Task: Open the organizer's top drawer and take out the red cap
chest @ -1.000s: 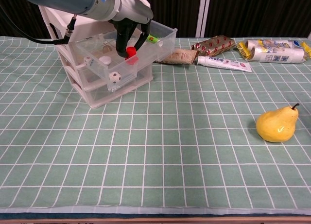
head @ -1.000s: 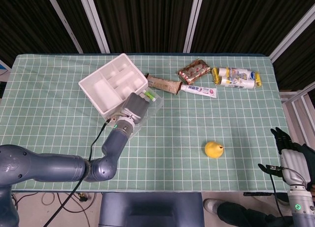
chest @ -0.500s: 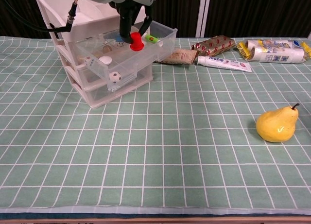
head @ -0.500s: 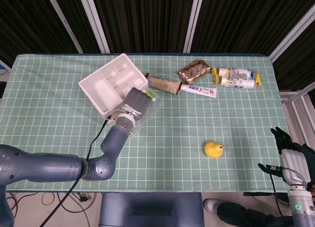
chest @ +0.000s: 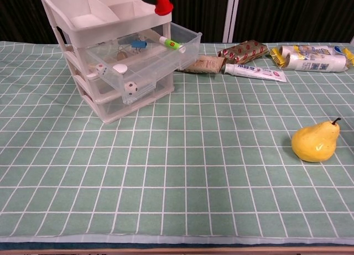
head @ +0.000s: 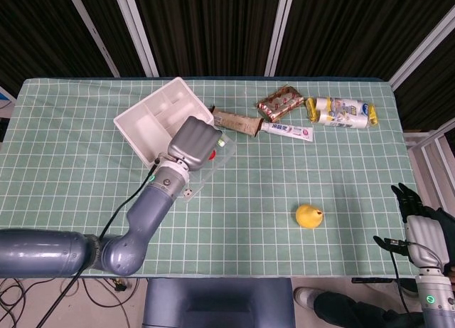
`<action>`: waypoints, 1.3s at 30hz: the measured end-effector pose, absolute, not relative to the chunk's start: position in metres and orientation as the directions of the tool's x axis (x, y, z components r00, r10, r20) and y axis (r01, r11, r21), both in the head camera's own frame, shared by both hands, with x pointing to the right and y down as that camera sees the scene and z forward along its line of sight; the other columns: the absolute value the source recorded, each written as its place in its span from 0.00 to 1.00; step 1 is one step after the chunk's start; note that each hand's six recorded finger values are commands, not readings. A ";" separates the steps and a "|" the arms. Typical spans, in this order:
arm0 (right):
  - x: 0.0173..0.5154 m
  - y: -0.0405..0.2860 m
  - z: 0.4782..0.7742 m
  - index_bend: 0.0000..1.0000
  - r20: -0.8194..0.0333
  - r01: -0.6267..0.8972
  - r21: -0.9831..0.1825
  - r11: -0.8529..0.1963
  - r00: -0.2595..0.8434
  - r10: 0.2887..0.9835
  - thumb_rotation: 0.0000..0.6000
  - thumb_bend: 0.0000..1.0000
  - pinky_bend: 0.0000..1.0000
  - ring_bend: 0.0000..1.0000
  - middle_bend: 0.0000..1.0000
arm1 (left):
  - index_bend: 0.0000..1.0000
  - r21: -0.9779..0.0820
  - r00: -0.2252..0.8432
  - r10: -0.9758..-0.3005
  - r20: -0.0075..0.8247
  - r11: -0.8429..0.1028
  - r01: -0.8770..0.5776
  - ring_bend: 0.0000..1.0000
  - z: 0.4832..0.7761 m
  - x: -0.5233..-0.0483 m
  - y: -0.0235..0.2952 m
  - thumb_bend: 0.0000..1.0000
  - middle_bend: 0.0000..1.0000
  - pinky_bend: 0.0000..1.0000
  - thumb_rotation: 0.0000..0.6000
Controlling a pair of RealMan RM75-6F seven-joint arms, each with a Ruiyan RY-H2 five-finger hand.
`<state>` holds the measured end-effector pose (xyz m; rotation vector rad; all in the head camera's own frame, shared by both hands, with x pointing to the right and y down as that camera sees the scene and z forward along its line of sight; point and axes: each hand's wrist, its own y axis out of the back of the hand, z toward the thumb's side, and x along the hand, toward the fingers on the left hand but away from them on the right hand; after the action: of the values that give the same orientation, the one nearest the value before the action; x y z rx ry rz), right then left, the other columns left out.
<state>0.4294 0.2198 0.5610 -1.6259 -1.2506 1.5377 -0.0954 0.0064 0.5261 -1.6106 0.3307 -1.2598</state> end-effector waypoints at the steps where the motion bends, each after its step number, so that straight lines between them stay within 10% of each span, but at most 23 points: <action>1: 0.429 0.220 0.561 0.00 -0.432 0.238 -0.885 -0.400 -0.098 0.897 1.00 0.09 0.23 0.00 0.00 | 0.53 -0.834 0.422 -0.722 0.548 -0.437 0.336 1.00 0.519 -0.100 0.008 0.32 1.00 1.00 1.00; 18: 0.425 0.222 0.561 0.00 -0.427 0.203 -0.892 -0.404 -0.083 0.900 1.00 0.09 0.23 0.00 0.00 | 0.53 -0.812 0.312 -0.752 0.581 -0.505 0.293 1.00 0.509 -0.249 0.067 0.32 1.00 1.00 1.00; 39: 0.426 0.222 0.561 0.00 -0.425 0.210 -0.892 -0.401 -0.085 0.901 1.00 0.09 0.23 0.00 0.00 | 0.52 -0.679 0.260 -0.633 0.729 -0.618 0.396 1.00 0.644 -0.289 0.157 0.32 1.00 1.00 1.00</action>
<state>0.4263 0.2220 0.5606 -1.6101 -1.2166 1.5319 -0.2890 0.1567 0.6440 -1.6697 0.2214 -1.5034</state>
